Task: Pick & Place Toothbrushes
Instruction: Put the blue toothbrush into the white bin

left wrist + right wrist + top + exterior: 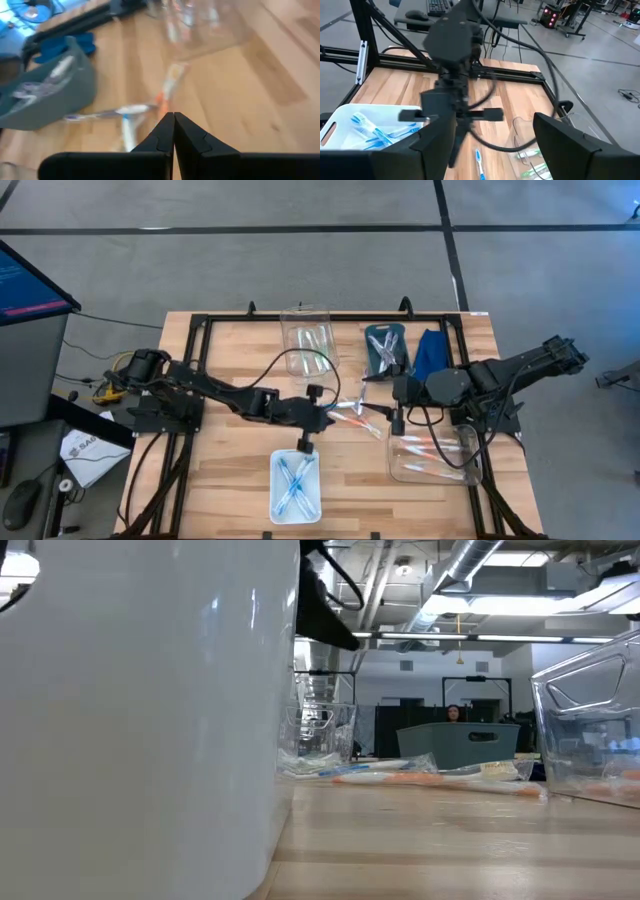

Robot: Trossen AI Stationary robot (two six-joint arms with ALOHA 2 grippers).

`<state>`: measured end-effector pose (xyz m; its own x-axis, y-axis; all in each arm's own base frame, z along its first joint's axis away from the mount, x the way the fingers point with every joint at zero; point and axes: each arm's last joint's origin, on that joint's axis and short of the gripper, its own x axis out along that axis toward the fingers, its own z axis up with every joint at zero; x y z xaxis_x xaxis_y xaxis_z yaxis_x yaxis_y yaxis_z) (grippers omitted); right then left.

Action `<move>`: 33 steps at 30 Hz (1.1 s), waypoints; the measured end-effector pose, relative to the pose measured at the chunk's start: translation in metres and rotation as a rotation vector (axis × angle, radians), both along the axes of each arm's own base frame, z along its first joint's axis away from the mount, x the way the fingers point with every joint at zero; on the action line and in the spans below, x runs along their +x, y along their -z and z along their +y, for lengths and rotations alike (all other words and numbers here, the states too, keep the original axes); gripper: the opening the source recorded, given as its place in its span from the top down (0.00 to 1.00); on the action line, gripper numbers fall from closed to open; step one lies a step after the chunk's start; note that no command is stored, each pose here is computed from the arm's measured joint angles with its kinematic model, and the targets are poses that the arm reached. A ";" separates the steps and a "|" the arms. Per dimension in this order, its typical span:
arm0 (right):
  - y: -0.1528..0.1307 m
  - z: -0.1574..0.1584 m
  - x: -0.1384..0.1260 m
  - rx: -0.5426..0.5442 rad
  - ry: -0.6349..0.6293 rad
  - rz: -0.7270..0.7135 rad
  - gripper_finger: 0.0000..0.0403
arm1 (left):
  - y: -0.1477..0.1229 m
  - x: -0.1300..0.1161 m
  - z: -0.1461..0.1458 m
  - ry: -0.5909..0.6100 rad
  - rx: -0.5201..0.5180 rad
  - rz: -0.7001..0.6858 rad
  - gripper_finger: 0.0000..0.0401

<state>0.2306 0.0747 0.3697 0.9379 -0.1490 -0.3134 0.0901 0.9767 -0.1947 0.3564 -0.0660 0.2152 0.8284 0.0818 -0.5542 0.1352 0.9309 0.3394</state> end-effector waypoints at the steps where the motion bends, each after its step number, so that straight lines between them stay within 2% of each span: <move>1: 0.000 0.000 0.000 0.000 0.000 0.000 0.35 | 0.002 -0.003 -0.002 0.007 -0.003 0.008 1.00; 18: 0.000 0.000 0.000 0.019 0.005 -0.005 0.35 | 0.003 -0.005 -0.006 0.006 -0.021 -0.013 1.00; 29: 0.000 0.000 0.000 0.018 0.005 -0.002 0.35 | 0.001 0.004 0.016 -0.009 -0.065 -0.063 0.99; 33: 0.000 0.000 0.000 0.020 0.006 0.000 0.35 | 0.009 0.010 0.031 -0.008 -0.133 -0.048 0.92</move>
<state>0.2305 0.0747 0.3694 0.9371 -0.1483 -0.3162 0.0958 0.9798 -0.1756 0.3660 -0.0347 0.2064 0.8539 0.0174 -0.5201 0.1138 0.9690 0.2193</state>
